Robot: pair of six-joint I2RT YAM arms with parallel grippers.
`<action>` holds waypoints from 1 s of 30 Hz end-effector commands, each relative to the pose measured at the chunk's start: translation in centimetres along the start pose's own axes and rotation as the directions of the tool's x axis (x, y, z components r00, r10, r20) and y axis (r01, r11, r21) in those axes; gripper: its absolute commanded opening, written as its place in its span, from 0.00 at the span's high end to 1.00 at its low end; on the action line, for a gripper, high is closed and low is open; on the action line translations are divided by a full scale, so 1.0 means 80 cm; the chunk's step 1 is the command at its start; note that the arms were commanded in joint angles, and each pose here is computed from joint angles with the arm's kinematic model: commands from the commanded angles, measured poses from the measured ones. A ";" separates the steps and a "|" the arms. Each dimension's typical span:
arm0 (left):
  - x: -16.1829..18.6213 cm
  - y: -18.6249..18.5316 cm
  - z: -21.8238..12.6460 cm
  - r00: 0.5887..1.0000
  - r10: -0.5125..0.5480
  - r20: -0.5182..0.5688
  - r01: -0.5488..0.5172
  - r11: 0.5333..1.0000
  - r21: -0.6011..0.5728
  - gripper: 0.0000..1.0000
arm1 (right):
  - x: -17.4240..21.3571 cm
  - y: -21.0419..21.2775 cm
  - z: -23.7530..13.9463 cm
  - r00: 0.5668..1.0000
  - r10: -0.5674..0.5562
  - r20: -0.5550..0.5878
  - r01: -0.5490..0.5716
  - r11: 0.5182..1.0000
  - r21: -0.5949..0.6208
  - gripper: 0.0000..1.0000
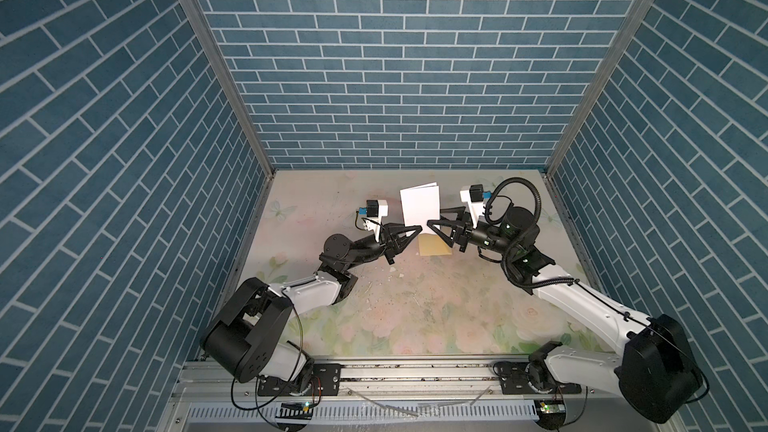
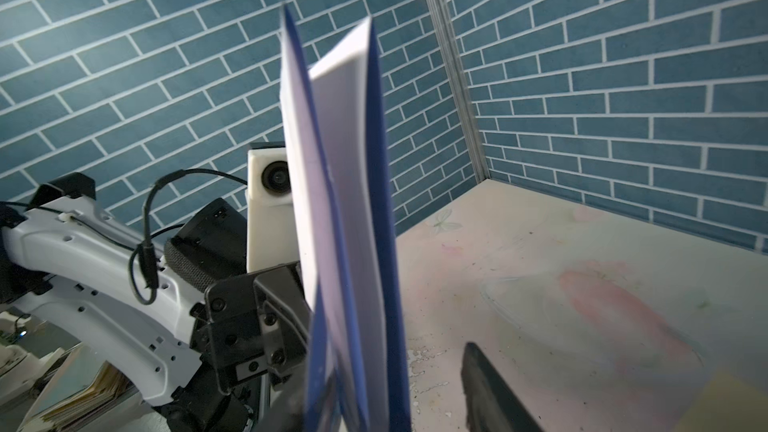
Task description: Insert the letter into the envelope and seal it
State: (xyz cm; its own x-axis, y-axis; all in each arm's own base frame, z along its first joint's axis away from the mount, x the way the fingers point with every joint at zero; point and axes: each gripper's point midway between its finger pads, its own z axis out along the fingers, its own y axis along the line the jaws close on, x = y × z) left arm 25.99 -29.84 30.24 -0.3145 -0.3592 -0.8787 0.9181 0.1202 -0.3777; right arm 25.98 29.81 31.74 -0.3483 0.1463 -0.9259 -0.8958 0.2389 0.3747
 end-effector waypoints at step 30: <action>0.029 0.074 0.000 0.973 0.053 -0.226 -0.135 0.922 -0.363 0.12 | 0.011 -0.057 -0.067 0.981 -0.086 -0.176 0.152 0.900 0.409 1.00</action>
State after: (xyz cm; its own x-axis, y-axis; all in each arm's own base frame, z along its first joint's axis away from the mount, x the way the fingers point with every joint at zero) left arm 30.73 -29.83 26.06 -0.3468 -0.1528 -0.9254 0.7860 0.4909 -0.3757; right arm 29.28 23.29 27.72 -0.3489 0.0061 -0.9371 -0.6941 0.6702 0.2628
